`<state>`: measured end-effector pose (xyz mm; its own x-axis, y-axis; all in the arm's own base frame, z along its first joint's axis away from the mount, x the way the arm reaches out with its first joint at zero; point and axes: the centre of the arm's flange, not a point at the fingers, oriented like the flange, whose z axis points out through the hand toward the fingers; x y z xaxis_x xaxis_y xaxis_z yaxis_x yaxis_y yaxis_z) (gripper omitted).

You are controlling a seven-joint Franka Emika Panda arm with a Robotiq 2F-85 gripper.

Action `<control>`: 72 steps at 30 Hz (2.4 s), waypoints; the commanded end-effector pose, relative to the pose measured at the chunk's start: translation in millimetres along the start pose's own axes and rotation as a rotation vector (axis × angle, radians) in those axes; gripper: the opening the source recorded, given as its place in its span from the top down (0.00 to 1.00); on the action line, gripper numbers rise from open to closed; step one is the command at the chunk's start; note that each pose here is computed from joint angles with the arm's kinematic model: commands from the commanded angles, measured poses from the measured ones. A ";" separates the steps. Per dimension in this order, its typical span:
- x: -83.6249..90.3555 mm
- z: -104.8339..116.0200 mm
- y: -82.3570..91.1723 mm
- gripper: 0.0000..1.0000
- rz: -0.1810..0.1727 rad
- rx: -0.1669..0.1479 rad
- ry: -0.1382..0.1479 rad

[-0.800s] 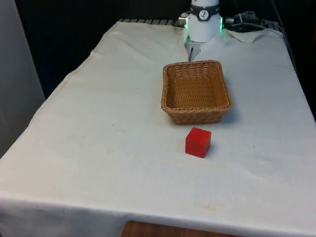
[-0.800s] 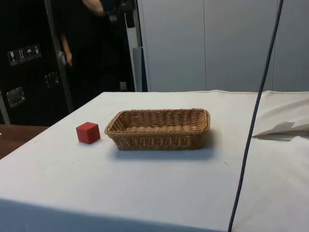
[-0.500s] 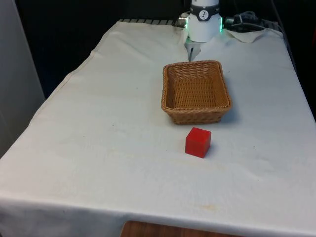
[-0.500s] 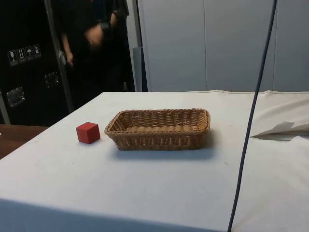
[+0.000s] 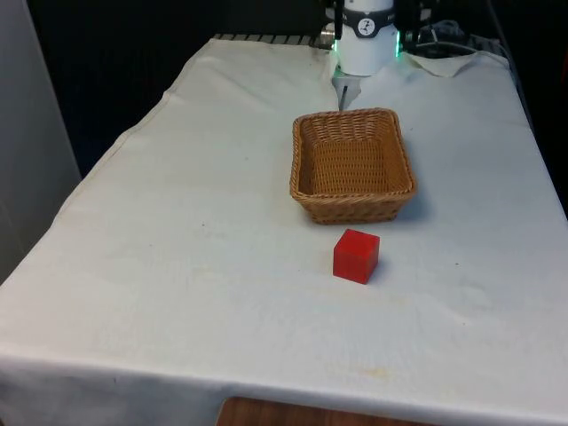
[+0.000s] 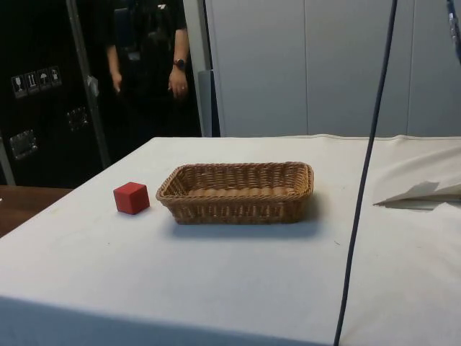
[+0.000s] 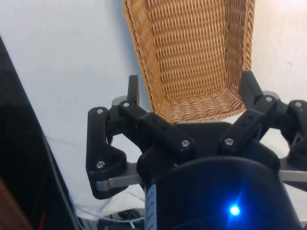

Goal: Pick up the cube and place it into the basket.

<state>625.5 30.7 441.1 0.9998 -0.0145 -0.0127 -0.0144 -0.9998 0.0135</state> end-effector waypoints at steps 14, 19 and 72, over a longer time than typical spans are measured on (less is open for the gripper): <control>29.5 19.3 -20.0 0.00 0.019 -0.012 0.039; 35.7 26.4 -22.2 0.00 0.024 -0.015 0.046; 79.4 153.0 -28.3 0.00 0.040 -0.067 0.116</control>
<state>701.8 56.9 289.6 0.9939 -0.0425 0.1021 -0.0513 -0.9950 0.0852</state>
